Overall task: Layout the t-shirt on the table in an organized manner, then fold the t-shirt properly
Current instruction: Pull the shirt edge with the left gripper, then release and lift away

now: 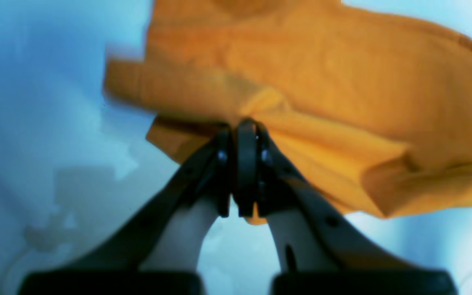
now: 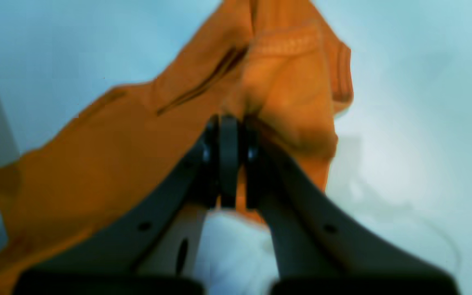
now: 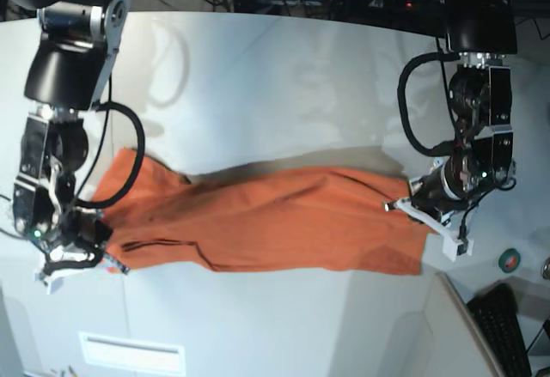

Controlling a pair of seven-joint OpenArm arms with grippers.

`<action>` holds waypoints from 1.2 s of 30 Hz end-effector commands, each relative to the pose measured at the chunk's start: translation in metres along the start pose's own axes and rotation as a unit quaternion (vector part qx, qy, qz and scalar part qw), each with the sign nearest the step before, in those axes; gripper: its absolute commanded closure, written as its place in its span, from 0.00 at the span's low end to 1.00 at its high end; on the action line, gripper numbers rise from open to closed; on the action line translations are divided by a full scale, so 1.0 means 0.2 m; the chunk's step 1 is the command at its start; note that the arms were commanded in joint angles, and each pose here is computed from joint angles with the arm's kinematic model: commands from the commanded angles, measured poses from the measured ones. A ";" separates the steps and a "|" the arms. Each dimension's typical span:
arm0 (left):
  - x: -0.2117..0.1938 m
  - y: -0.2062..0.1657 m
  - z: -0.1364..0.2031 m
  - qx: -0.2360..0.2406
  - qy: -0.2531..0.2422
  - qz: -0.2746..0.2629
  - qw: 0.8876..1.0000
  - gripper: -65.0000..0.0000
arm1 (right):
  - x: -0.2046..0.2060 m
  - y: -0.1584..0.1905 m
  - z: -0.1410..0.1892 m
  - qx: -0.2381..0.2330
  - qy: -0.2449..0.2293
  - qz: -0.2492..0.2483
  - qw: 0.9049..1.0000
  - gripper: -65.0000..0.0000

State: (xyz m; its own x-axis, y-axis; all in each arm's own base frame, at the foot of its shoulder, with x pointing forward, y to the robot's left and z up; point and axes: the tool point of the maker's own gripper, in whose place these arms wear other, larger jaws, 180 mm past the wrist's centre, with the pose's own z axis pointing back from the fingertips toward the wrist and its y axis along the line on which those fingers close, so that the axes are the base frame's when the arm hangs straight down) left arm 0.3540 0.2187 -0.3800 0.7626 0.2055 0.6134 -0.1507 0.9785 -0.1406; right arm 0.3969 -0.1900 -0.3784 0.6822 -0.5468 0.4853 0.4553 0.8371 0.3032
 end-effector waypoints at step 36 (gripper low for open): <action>-0.17 0.25 0.21 0.033 -0.043 0.016 0.998 0.11 | -0.45 -0.39 -0.14 -0.011 0.018 0.005 1.000 0.44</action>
State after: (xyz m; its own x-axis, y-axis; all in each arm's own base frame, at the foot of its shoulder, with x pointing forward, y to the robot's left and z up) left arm 0.2868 0.2597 -0.3874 0.7280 0.2454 0.6401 -0.2255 0.9675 -0.1144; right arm 0.2997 -0.1967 -0.4826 0.7328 -0.5491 0.4018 0.4762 0.8357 0.2735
